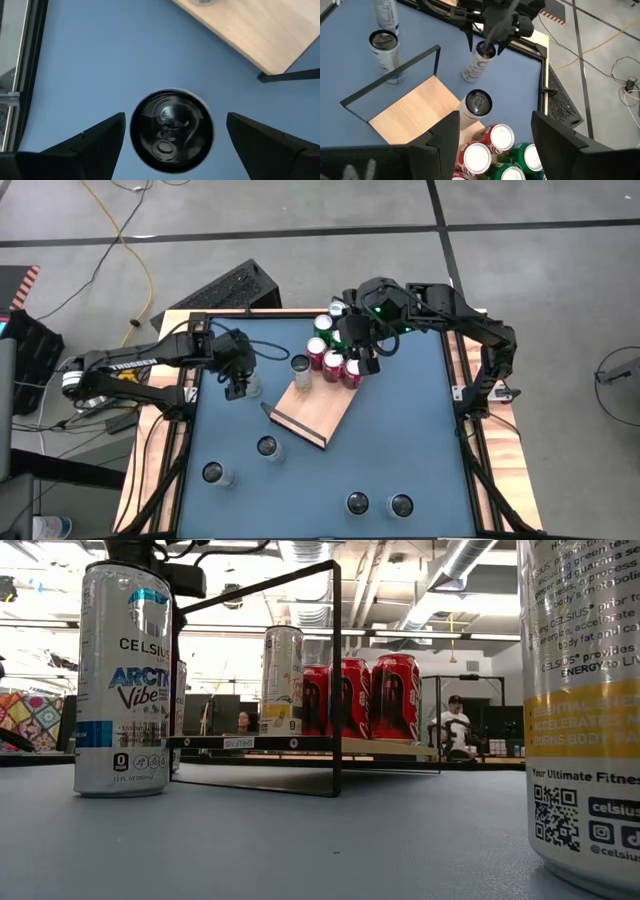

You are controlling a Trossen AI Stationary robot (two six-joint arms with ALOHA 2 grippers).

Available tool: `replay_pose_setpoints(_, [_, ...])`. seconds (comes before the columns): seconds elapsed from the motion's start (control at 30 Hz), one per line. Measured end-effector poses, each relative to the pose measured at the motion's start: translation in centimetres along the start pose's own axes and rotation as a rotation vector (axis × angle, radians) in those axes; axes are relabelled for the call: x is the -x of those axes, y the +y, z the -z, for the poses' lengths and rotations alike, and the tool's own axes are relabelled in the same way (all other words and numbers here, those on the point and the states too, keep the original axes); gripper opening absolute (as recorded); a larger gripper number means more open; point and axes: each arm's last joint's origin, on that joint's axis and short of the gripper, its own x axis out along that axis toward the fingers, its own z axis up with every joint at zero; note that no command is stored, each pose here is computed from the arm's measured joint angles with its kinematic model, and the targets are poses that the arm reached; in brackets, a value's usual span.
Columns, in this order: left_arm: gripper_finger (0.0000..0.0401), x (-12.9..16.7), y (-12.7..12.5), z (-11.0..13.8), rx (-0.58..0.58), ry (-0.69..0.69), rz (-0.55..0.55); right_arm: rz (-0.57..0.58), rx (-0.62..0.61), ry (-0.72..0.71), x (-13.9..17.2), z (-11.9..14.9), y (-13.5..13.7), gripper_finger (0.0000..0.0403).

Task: Place canned beverage on shelf
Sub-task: Put the top white yellow soda can on the shelf aligned with the other white yellow soda can

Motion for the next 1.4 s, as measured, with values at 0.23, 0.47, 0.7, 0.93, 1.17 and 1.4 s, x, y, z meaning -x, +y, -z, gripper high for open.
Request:
replay_pose_setpoints(0.23, [0.0334,-0.1,0.4,0.0,-0.004,-0.01,0.022,-0.004,0.001,0.008,0.0,0.1,0.0,0.0228])
replay_pose_setpoints(0.47, [0.0334,-2.5,0.3,1.5,0.036,0.034,0.063,-0.006,0.0,0.012,0.0,0.1,0.1,0.0228])
replay_pose_setpoints(0.7, [0.0297,-2.8,0.2,1.7,0.065,0.028,0.06,0.0,-0.011,0.016,0.0,0.3,-0.2,0.0228])
replay_pose_setpoints(0.93, [0.0239,-2.8,0.2,1.6,0.07,0.02,0.056,0.01,-0.043,0.032,0.0,0.6,-0.7,0.0228])
replay_pose_setpoints(1.17, [0.0237,-1.5,0.6,0.4,0.104,-0.037,0.046,0.014,-0.031,0.033,0.0,0.7,-0.9,0.0228])
replay_pose_setpoints(1.4, [0.0237,4.2,1.7,-2.8,0.078,-0.199,0.047,0.036,-0.06,0.03,1.2,1.2,-1.5,0.0228])
